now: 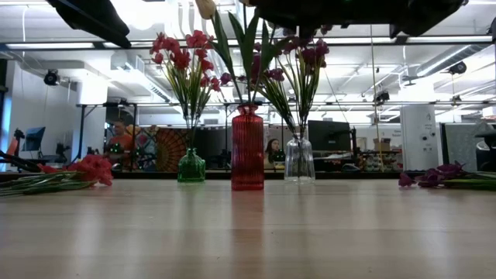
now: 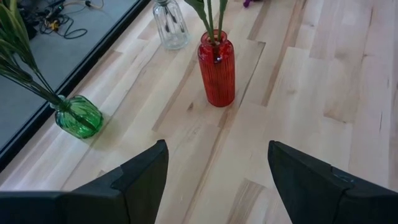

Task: Sort flowers into vase by color
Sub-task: Put the purple flowers into the transparent vase

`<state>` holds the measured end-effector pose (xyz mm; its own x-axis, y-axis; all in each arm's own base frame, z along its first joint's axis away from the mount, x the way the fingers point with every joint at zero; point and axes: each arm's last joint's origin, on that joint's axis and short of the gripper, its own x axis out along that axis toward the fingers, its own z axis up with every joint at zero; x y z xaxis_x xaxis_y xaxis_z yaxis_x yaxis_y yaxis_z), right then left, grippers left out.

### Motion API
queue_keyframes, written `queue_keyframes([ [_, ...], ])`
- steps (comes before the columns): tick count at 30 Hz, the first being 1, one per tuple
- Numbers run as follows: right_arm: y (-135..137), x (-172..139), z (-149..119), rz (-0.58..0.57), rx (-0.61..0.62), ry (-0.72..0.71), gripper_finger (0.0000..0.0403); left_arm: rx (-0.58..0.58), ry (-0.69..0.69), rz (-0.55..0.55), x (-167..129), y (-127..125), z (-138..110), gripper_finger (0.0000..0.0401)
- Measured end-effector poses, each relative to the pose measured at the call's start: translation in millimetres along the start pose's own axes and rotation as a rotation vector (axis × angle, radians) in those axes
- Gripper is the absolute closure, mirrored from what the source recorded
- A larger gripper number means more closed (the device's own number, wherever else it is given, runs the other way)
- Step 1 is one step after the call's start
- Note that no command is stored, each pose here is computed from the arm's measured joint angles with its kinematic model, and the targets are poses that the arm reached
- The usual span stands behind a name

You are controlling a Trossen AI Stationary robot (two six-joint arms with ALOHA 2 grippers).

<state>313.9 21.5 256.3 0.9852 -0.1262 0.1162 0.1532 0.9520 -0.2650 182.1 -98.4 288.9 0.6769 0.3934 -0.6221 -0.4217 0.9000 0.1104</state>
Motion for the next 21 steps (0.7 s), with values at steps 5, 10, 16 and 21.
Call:
queue_keyframes([
  [5, 5, -6, 6, -0.008, -0.018, 0.038, 0.0186, -0.015, 0.011, -0.011, 0, 0, 0, 0.0144],
  [10, 11, -18, 14, -0.049, -0.027, 0.133, 0.0186, -0.035, 0.059, -0.058, 0, -2, -2, 0.0144],
  [16, 18, -36, 30, -0.026, 0.016, 0.168, 0.0186, -0.091, 0.088, -0.082, 0, -2, -2, 0.0144],
  [21, 21, -52, 39, 0.014, 0.111, 0.218, 0.0186, -0.141, 0.092, -0.078, 0, -2, -3, 0.0144],
])
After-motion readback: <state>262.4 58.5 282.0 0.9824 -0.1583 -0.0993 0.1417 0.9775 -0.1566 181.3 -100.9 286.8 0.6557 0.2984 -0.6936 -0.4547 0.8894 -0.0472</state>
